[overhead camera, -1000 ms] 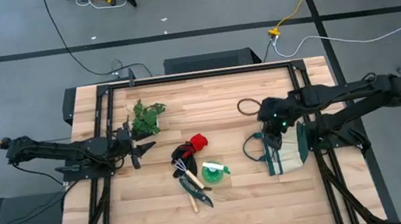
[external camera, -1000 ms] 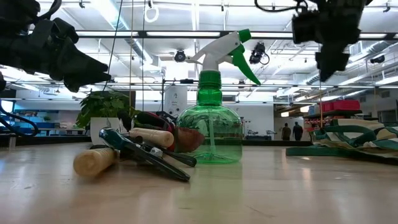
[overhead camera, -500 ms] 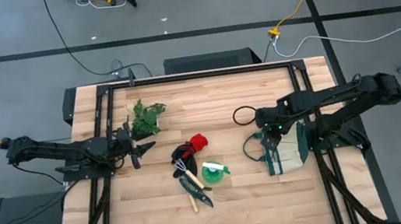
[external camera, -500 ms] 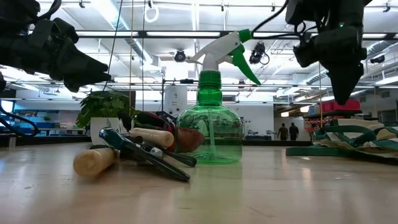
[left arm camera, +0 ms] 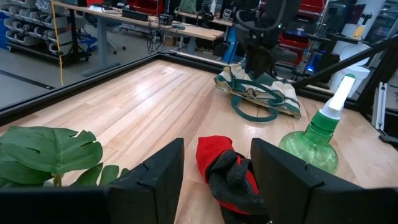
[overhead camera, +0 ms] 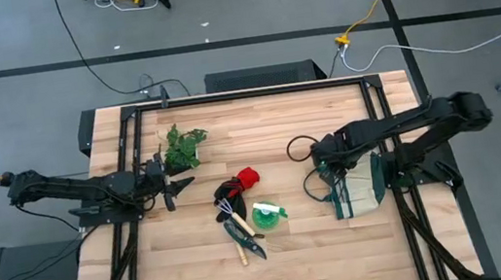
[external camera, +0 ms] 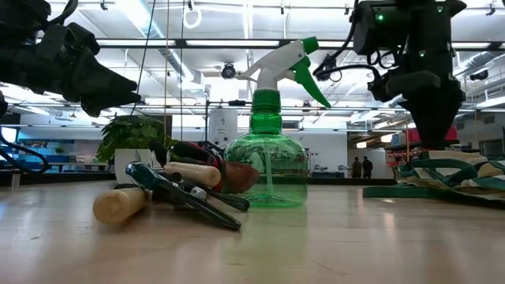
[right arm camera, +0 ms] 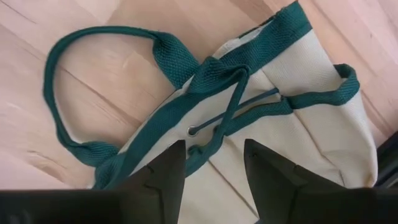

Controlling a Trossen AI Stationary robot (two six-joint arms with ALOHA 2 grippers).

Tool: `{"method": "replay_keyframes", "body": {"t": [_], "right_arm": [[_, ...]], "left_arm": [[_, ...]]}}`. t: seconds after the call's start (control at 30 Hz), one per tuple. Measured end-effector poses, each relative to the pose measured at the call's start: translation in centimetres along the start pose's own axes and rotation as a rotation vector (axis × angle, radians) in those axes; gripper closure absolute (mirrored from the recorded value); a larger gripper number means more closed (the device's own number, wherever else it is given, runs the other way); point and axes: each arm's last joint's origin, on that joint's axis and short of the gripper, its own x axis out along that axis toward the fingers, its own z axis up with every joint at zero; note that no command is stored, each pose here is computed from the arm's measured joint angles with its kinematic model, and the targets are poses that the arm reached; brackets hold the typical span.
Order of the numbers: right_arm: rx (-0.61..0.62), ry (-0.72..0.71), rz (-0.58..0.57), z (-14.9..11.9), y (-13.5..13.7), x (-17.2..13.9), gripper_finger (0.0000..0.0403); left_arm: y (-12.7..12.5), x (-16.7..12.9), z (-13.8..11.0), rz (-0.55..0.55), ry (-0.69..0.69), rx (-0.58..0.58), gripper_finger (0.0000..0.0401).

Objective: Pick & Place Garden tools in Gardening bag
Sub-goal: Prepare the white gardening bag on the table

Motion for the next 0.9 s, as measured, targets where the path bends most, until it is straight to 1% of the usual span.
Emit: {"method": "replay_keyframes", "body": {"t": [0.17,0.27,0.37,0.63,0.9], "right_arm": [[0.011,0.022,-0.034,0.2,0.3,0.8,0.0237],[0.023,0.01,-0.081,0.3,0.3,1.5,0.0237],[0.038,0.004,-0.1,0.2,0.2,2.2,0.0237],[0.046,-0.002,-0.025,-0.2,0.2,4.3,0.0237],[0.046,-0.005,-0.02,-0.3,0.1,4.7,0.0237]], "left_arm": [[0.0,0.0,0.0,0.0,0.0,0.0,0.0208],[0.0,0.0,0.0,0.0,0.0,0.0,0.0208],[0.0,0.0,0.0,0.0,0.0,0.0,0.0208],[0.0,0.0,0.0,0.0,0.0,0.006,0.0208],[0.0,0.0,0.0,0.0,0.0,0.007,0.0208]]}}
